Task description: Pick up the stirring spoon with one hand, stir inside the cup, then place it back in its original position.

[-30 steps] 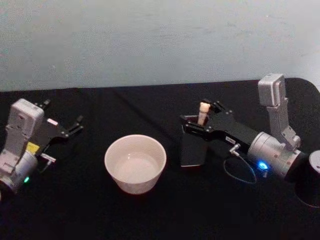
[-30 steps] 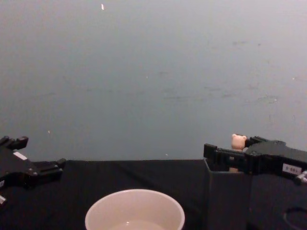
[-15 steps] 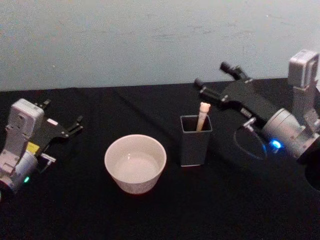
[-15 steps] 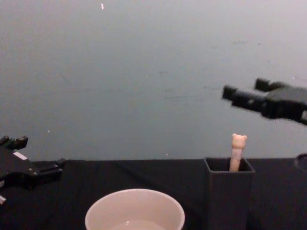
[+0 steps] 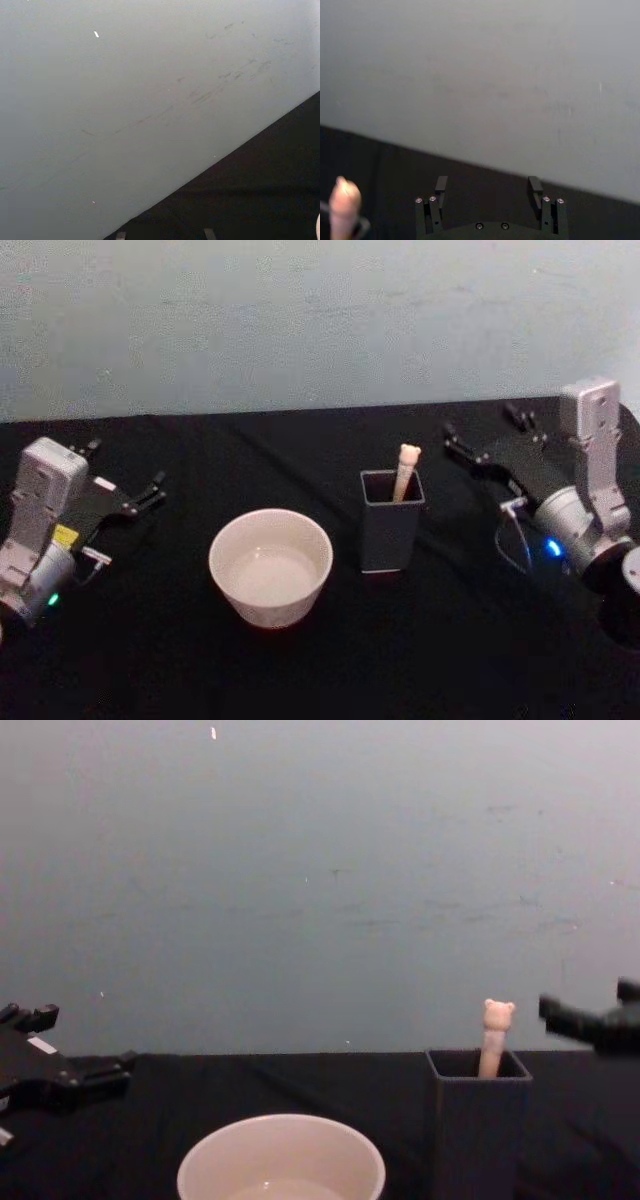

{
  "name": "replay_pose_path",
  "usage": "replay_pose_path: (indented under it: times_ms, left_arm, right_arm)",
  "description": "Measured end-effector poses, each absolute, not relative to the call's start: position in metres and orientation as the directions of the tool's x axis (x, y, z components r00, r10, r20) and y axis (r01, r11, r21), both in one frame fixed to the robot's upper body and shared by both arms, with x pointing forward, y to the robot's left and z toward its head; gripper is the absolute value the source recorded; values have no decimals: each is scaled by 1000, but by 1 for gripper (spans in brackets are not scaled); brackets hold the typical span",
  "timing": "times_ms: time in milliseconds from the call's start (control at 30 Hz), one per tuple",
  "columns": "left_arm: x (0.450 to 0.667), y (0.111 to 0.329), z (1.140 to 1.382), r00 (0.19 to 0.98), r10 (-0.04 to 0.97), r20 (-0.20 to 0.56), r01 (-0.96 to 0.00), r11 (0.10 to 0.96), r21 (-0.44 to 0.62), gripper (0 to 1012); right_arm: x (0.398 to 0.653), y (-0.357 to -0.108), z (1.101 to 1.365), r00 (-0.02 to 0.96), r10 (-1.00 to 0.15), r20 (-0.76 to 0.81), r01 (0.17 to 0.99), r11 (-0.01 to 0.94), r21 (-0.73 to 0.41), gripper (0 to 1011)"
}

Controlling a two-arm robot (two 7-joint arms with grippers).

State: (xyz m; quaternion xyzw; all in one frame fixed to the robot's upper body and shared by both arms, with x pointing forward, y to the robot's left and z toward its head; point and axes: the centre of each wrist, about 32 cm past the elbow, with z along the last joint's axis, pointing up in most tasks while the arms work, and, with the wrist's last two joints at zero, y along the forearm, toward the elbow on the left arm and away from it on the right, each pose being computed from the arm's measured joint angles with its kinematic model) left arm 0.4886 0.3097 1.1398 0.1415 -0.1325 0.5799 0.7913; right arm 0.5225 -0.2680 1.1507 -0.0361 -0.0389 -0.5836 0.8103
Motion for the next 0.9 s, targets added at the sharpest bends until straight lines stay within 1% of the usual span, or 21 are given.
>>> replay_pose_path:
  times_ms: [100, 300, 900]
  left_arm:
    - [489, 310, 1140, 292, 880, 374, -955, 287, 70, 1001]
    - [489, 310, 1140, 292, 880, 374, -955, 287, 70, 1001]
    - [489, 310, 1140, 292, 880, 374, -955, 287, 70, 1001]
  right_arm:
    - [523, -267, 1140, 315, -943, 106, 949, 310, -60, 1000]
    - [524, -264, 1128, 333, -937, 101, 940, 322, -116, 1000]
    - [524, -264, 1127, 338, -936, 102, 938, 325, -123, 1002]
